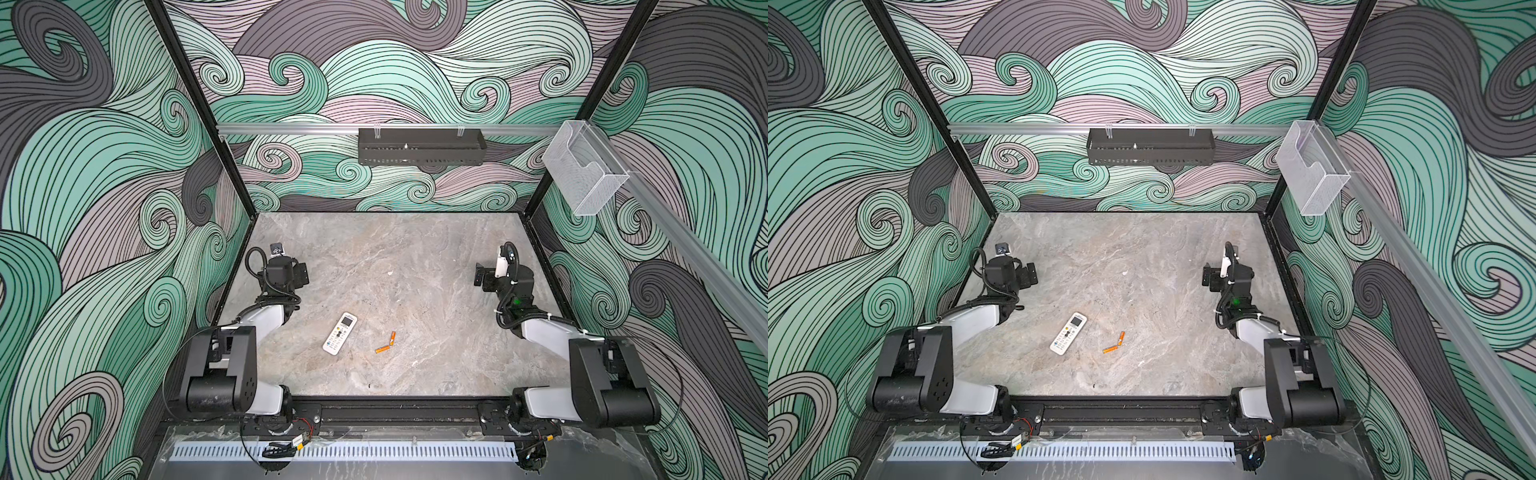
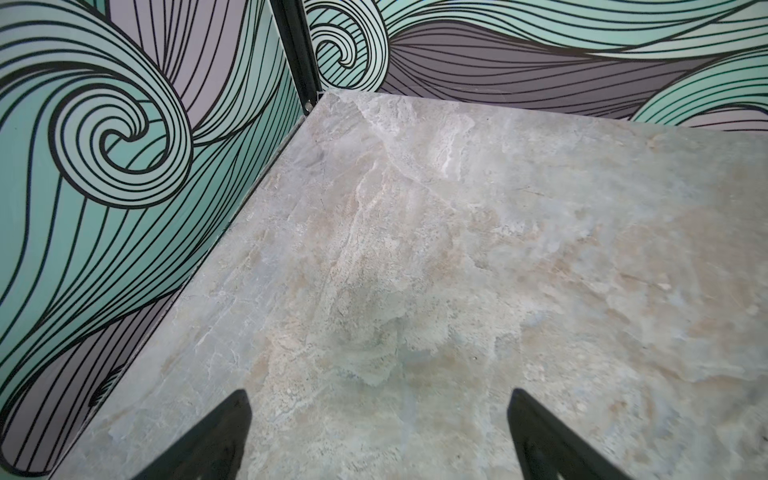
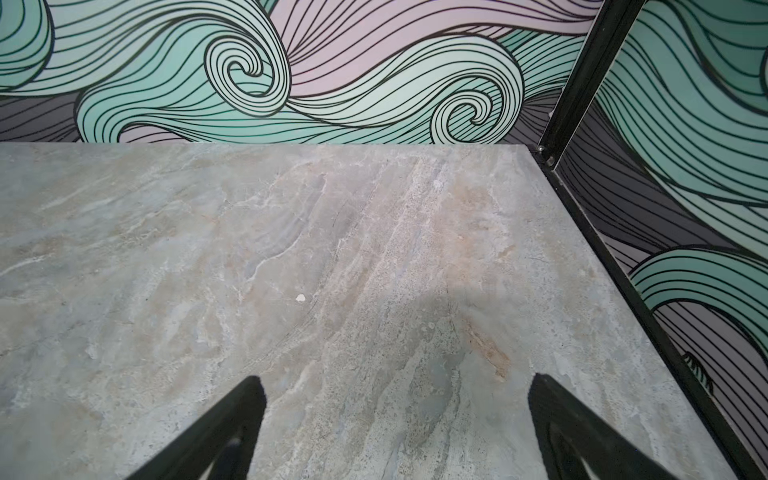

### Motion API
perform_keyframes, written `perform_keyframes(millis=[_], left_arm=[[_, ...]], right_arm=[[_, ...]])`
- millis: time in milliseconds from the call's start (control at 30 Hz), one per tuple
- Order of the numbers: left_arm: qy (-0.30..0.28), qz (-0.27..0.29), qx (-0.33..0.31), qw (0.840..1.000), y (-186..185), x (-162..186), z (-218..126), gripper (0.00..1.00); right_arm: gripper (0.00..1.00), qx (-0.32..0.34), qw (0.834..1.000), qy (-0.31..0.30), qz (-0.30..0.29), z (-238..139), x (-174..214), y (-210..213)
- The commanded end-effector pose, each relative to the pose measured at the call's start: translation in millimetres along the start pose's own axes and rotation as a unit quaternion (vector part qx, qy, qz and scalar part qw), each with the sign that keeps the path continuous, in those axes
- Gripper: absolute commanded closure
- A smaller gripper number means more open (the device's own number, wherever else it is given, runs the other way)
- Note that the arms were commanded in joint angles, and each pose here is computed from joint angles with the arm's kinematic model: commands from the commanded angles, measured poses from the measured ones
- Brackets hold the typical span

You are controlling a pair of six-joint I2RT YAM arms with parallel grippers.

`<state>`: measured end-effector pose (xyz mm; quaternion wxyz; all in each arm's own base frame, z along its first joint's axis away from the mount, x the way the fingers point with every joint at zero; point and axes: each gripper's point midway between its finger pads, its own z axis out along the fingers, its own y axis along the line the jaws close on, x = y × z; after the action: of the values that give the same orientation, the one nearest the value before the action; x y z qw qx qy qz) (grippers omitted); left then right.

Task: Load the batteries into the remote control
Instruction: 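Move the left gripper over the white remote while the right gripper advances toward the batteries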

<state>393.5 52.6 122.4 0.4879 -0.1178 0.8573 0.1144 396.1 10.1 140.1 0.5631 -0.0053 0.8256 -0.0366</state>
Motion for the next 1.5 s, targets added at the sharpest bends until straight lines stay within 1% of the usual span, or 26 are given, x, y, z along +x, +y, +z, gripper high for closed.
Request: perform_keyframes(millis=[0,67,133,233,300,400,467,600,700,800,867,967,1067,1167,1233,1467], left_arm=[[0.058,0.015,-0.024,0.998,1.7,8.3,-18.9,0.01],[0.090,-0.008,-0.063,0.994,11.6,8.8,-27.1,0.01],[0.125,-0.021,-0.058,0.990,7.3,12.0,-31.1,0.01],[0.171,-0.043,-0.027,0.984,-8.4,18.0,-36.0,0.01],[0.198,-0.047,0.012,0.979,-24.4,23.7,-38.7,0.01],[0.220,-0.047,0.064,0.972,-47.1,30.0,-44.9,0.02],[0.232,-0.037,0.088,0.968,-58.5,33.3,-52.0,0.01],[0.246,-0.015,0.131,0.960,-80.4,34.7,-73.3,0.02],[0.251,0.006,0.150,0.956,-91.3,36.1,-89.1,0.02],[0.260,0.024,0.166,0.951,-100.0,42.2,-101.8,0.01],[0.274,0.030,0.179,0.945,-105.4,50.5,-107.9,0.02],[0.294,0.047,0.185,0.937,-111.5,62.9,-117.3,0.01],[0.303,0.064,0.192,0.931,-119.2,69.4,-127.5,0.04],[0.309,0.076,0.196,0.928,-126.0,74.6,-134.2,0.08],[0.313,0.083,0.198,0.925,-129.5,77.5,-136.6,0.09],[0.324,0.114,0.193,0.919,-143.5,85.9,-137.0,0.09]], right_arm=[[0.01,0.017,0.999,0.036,0.020,-9.0,3.5,-1.4],[0.01,0.010,0.997,0.052,0.048,-13.3,-0.4,2.7],[0.01,-0.017,0.996,0.062,0.069,-18.1,-6.0,15.7],[0.01,-0.045,0.995,0.067,0.066,-27.2,-8.5,34.5],[0.01,-0.065,0.993,0.075,0.060,-36.1,-10.6,47.2],[0.01,-0.097,0.989,0.090,0.066,-47.5,-10.5,61.5],[0.01,-0.122,0.985,0.104,0.068,-54.9,-7.6,73.6],[0.01,-0.155,0.980,0.111,0.053,-70.8,-2.6,95.1],[0.00,-0.180,0.975,0.123,0.050,-79.3,-0.1,108.4],[0.01,-0.211,0.967,0.131,0.059,-88.6,-2.7,120.5],[0.00,-0.228,0.963,0.134,0.056,-95.5,-6.9,128.1],[0.00,-0.258,0.954,0.150,0.034,-106.6,-6.7,144.5],[0.00,-0.282,0.943,0.174,0.018,-114.2,2.1,158.1],[0.00,-0.307,0.933,0.190,0.015,-121.6,9.9,171.8],[0.00,-0.317,0.928,0.195,0.007,-126.6,12.5,179.2],[0.00,-0.350,0.914,0.205,-0.024,-146.6,16.3,202.3]])
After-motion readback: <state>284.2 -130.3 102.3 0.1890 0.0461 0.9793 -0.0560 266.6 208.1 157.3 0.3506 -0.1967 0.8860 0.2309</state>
